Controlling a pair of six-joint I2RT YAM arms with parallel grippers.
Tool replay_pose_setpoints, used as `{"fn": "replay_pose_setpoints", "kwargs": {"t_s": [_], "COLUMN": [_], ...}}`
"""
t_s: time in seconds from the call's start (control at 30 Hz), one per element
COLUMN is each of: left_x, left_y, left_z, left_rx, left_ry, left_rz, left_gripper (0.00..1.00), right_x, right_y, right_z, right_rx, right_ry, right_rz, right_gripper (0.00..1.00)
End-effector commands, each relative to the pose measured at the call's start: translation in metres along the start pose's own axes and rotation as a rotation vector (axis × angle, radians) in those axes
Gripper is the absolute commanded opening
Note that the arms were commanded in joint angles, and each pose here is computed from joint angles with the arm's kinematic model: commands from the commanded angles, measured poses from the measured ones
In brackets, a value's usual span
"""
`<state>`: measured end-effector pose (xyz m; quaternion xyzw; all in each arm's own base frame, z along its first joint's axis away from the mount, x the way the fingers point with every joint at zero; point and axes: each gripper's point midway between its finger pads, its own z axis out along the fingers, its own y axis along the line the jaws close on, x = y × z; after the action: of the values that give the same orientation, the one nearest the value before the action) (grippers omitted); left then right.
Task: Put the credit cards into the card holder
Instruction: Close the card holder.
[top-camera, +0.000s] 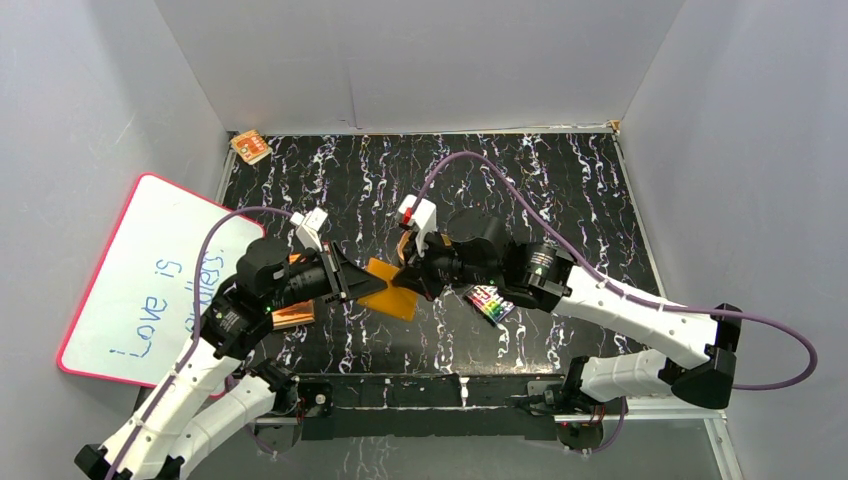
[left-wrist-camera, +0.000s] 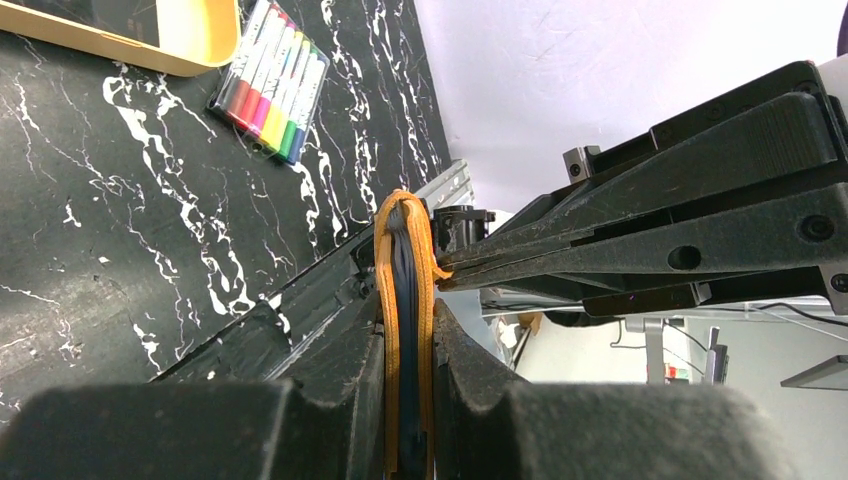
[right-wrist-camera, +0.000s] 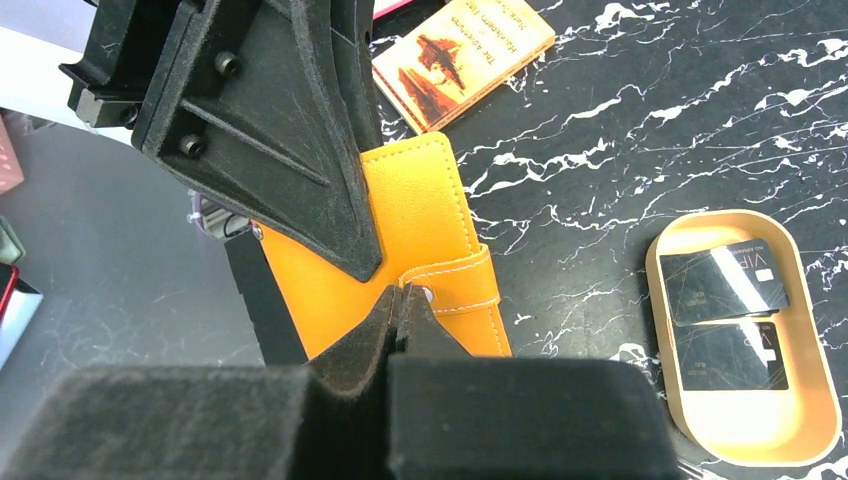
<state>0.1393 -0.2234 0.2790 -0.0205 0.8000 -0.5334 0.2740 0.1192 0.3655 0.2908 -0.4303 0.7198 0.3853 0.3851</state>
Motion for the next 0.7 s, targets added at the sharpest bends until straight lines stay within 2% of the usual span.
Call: {"fn": "replay_pose_setpoints", "kwargs": {"t_s": [0.0,0.07,0.1,0.23,0.4,0.53,0.67], "left_x": [-0.026,-0.025,-0.025,-0.025,-0.024,-0.022,-0.017], "left_y": [-0.071,-0.070,-0.069,-0.066,-0.064,-0.062,-0.063], "left_z": [-0.023,-0.023,-0.022,-0.021,-0.021,-0.022,-0.027], "left_rx": [0.231,0.225,0.222,0.215,0.210,0.201,0.226], "left_ry": [-0.104,-0.104,-0.104,-0.104,-0.102,-0.098,-0.093], "left_rz": [0.124,0.122,0.120,0.119,0.119,0.136,0.178], "left_gripper": [0.00,0.00,0.00,0.00,0.00,0.00,0.00], "right_x": [0.019,0.017,0.015,0.010,-0.003,-0.027,-0.049], "right_y": [0.020,0.022,0.023,0.028,0.037,0.038,0.022], "right_z": [-0.004,-0.006,-0.007,-0.010,-0.019,-0.038,-0.057], "right_rx": [-0.074,-0.083,-0.090,-0.115,-0.151,-0.135,-0.048], "right_ry": [0.065,0.057,0.052,0.035,-0.001,-0.093,-0.193], "right_rz": [0.035,0.035,0.035,0.035,0.038,0.040,0.073], "right_gripper": [0.00,0.00,0.03,0.31,0.53,0.59,0.61]}}
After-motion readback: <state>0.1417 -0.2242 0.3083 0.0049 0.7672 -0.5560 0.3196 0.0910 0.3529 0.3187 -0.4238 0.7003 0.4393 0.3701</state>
